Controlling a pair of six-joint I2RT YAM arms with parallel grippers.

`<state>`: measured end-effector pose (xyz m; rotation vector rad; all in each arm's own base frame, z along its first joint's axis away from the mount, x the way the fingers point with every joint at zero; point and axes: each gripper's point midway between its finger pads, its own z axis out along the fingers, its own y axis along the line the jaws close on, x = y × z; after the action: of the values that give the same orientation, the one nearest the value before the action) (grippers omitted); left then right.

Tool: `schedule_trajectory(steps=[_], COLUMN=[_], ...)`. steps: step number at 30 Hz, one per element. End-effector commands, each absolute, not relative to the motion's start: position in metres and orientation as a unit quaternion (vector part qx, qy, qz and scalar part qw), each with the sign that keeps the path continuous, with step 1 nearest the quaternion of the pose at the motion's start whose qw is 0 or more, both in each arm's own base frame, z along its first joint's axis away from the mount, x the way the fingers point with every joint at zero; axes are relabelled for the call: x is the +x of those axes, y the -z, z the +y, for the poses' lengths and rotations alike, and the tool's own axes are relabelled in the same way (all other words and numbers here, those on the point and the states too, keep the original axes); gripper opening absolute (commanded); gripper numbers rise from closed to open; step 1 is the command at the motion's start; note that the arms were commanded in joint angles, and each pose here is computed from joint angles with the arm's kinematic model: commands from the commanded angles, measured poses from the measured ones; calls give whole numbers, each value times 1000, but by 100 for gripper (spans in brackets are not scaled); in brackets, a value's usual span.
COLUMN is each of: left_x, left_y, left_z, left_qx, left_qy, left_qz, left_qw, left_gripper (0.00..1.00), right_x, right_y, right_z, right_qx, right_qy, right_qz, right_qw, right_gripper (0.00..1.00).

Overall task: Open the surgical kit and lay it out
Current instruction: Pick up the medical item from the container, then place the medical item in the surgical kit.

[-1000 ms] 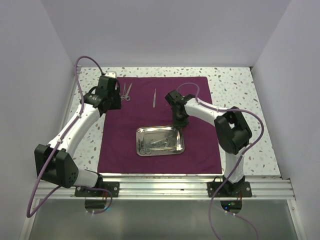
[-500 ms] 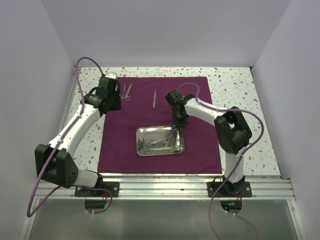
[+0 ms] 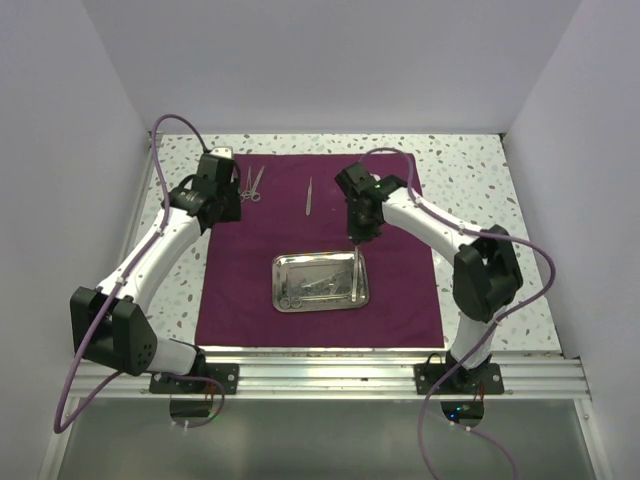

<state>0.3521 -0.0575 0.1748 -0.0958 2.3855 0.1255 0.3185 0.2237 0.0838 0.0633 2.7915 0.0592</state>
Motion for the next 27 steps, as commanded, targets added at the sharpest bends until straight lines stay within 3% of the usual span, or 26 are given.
schedule_trajectory(steps=[1,9,18,19,27], left_x=[351,352,350,351,347], left_y=[-169,-168,-176,-179,-174], left_z=[-52,-54,-56,-58,-70], left_qx=[-37,-38,-38,-38,-45], left_qy=[-64,-63,-54,-51,-21], left_qz=[930,931,933,932,942], left_qw=[360,358,355,356,333], left_gripper=[51,50,50,50,50], right_x=[323,342,453,462,526], right_y=[-136,-115,-135,-113,-99], right_z=[225,232,235,233,207], right_qx=[30,20,61,54,94], right_qy=[-44,-36,-15,6,26], right_qz=[973,973,960,964,950], right_qw=[225,227,274,260,297], right_gripper=[0,0,0,0,0])
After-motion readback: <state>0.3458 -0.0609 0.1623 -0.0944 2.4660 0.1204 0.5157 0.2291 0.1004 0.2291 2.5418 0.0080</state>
